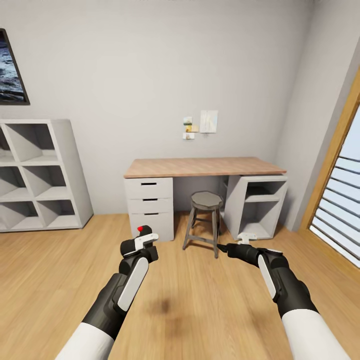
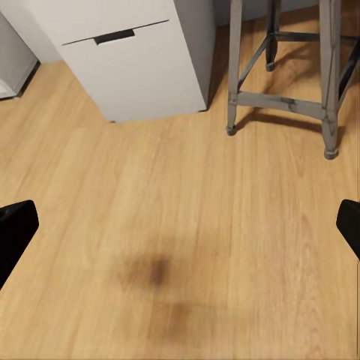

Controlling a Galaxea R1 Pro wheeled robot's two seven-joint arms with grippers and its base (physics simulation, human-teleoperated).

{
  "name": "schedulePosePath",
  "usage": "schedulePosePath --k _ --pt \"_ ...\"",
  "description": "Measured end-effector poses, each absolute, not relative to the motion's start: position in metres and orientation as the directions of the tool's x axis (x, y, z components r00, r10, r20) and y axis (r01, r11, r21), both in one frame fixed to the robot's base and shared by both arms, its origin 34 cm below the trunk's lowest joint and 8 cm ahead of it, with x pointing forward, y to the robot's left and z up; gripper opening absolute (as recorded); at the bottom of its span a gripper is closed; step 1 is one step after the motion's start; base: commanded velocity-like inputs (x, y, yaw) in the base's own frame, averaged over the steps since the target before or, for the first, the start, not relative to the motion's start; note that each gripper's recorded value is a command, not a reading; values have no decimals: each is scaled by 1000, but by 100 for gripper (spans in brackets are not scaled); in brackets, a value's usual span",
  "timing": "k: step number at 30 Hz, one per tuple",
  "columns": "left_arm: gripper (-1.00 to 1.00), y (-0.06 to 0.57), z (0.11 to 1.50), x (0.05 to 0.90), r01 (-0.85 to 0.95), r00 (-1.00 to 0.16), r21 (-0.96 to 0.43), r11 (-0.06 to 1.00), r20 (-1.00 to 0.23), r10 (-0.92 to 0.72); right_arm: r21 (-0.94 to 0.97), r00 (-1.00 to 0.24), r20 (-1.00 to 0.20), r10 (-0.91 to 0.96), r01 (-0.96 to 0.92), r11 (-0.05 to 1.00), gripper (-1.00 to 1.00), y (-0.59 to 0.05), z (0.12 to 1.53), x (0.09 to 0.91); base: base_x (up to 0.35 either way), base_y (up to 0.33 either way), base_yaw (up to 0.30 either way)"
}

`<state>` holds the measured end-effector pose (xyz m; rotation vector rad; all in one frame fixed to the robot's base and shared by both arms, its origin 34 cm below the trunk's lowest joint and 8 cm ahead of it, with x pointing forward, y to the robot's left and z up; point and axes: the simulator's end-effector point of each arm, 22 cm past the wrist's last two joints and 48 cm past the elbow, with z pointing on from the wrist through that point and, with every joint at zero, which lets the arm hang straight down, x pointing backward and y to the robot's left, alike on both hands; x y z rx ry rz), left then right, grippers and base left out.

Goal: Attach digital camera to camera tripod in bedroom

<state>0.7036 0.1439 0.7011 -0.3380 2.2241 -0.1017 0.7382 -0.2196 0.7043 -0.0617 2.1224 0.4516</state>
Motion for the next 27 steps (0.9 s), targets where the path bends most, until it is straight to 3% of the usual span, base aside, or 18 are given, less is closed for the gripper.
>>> schedulePosePath --k 27 --pt "-100 144 755 712 -208 -595 -189 960 -754 -278 294 -564 -816 127 -215 931 100 -220 758 747 0 0 0"
